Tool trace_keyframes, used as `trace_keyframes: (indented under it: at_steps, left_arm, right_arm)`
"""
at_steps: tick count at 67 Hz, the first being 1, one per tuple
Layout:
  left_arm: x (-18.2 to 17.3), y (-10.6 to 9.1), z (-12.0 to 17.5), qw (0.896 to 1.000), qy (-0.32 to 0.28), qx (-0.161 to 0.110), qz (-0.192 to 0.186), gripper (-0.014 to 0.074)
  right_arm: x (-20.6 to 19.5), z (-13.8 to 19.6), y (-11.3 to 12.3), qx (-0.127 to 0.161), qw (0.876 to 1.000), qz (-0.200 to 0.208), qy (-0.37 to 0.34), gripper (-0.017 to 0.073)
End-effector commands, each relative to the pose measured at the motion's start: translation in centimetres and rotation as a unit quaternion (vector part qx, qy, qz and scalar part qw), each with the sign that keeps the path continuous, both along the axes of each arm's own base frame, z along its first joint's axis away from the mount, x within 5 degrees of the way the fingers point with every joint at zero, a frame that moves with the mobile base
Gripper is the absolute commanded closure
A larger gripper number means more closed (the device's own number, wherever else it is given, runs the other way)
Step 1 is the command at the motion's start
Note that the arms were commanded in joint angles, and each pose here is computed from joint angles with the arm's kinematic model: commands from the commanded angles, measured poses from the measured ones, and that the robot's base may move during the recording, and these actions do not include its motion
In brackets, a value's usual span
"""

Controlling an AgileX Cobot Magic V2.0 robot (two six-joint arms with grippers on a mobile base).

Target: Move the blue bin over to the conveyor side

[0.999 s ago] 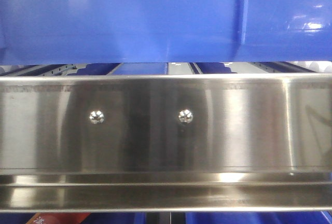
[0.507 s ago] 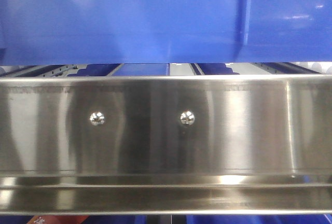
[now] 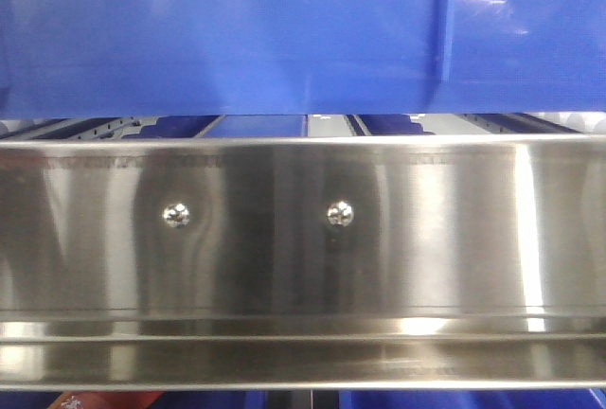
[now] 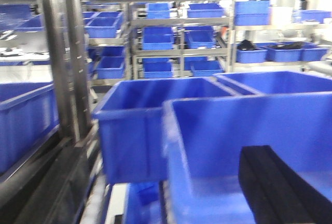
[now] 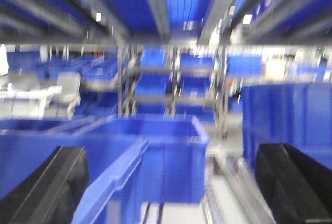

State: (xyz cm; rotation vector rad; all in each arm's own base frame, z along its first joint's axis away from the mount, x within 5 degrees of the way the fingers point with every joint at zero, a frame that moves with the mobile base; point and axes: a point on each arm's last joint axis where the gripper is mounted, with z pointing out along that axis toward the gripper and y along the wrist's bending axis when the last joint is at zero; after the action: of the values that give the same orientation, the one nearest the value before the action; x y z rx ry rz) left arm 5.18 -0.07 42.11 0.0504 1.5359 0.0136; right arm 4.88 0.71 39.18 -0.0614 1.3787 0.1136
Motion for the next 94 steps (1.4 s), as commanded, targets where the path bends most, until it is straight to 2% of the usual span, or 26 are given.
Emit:
trace_keyframes:
  at_steps: [1,12,20,32,38,52,59,73,87,94]
  left_arm:
    - [0.4,-0.2,1.1,1.0,0.009,-0.001,-0.012,0.0096]
    - [2.4,-0.7,3.3,0.996,0.079,0.003,-0.037,0.0096]
    - [4.6,-1.0,5.0,0.991,0.131,0.002,-0.04,0.0096]
    - [8.4,-1.4,6.7,0.976,0.215,-0.021,-0.032,0.0096]
    - [10.3,-1.7,7.3,0.968,0.248,-0.021,-0.029,0.0096]
    - [14.7,-2.1,8.3,0.954,0.299,-0.015,-0.019,0.0096]
    - [17.1,-2.1,8.3,0.943,0.333,-0.006,-0.005,0.0096]
    - [20.0,-1.8,7.8,0.939,0.343,0.022,0.028,0.0096]
    - [20.9,-1.9,7.2,0.934,0.355,0.021,0.027,0.0096]
    - [21.7,-1.2,6.6,0.929,0.368,0.004,0.023,0.0096]
  right_arm:
    - [0.3,1.4,0.1,0.003,1.0,0.008,0.01,0.0009]
    - [1.6,4.6,0.8,-0.008,0.997,0.043,0.058,0.0009]
    - [3.6,6.5,1.7,-0.025,0.988,0.081,0.128,0.0009]
    - [7.6,8.7,3.3,-0.056,0.959,0.117,0.251,0.0009]
    - [9.6,9.8,3.8,-0.069,0.942,0.124,0.303,0.0009]
    - [13.1,11.5,4.7,-0.058,0.914,0.128,0.38,0.0009]
    - [15.1,12.3,5.1,-0.057,0.916,0.121,0.378,0.0009]
    - [16.9,11.9,4.7,-0.054,0.915,0.078,0.392,0.0009]
    - [19.1,10.5,5.3,-0.06,0.903,0.078,0.418,0.0009]
    - [20.4,9.6,5.8,-0.054,0.894,0.078,0.437,0.0009]
